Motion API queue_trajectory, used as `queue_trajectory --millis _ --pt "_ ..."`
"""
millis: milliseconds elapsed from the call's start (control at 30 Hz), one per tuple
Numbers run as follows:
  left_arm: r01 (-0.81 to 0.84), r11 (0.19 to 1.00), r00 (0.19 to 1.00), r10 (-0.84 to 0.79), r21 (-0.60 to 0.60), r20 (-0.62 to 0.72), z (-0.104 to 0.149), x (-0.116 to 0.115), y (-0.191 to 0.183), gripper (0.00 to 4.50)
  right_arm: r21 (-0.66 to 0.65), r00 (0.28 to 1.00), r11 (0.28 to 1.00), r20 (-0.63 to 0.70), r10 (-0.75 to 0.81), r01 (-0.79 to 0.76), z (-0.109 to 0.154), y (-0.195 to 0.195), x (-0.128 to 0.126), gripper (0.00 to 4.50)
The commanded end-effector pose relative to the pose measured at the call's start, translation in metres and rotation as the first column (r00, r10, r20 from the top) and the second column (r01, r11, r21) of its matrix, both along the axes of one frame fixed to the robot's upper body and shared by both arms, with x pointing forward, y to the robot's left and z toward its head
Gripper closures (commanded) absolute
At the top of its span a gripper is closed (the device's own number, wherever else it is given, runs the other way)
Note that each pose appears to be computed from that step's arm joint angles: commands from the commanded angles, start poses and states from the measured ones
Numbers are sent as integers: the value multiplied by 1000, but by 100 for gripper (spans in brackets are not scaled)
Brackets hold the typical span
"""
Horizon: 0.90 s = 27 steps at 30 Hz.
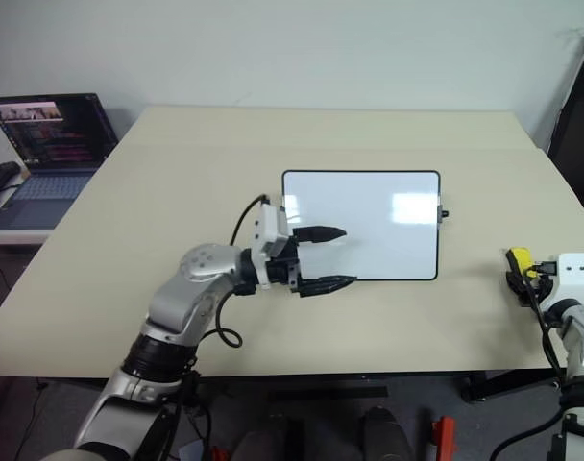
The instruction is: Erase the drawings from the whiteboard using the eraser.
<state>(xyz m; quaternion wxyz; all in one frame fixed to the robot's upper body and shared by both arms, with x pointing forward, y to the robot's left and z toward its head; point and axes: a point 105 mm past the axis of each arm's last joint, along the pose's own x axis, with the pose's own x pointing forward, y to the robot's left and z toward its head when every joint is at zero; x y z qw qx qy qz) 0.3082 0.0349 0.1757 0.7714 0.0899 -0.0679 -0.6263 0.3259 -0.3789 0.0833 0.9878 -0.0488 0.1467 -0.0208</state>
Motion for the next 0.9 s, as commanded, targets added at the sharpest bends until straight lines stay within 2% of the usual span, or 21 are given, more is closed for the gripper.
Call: queue_trajectory --millis 33,167,233,300,400,600,733,900 --pt "-90 995 992 93 -41 82 25 10 23 0 -77 992 997 119 30 -21 44 -2 -1 4" --pt "-300 945 942 315 -129 118 45 30 69 0 -67 947 996 312 74 -56 87 18 -6 4" --pt "-448 873 873 473 -193 116 51 42 99 0 -5 904 997 423 67 -72 100 37 -3 4" --pt "-560 804 802 586 -202 112 46 48 124 0 -2 896 996 436 83 -92 90 55 5 4" --pt "-651 735 736 672 -189 77 25 53 142 0 35 900 996 433 58 -81 70 68 16 4" --pt "-772 611 610 790 -176 65 -20 72 149 0 80 902 993 430 39 -82 44 88 30 4" --pt "-818 527 532 846 -230 44 -24 84 153 0 93 900 992 434 34 -83 35 99 37 4" --pt "-864 481 482 876 -146 30 -66 87 158 0 111 901 989 433 41 -98 30 112 44 4"
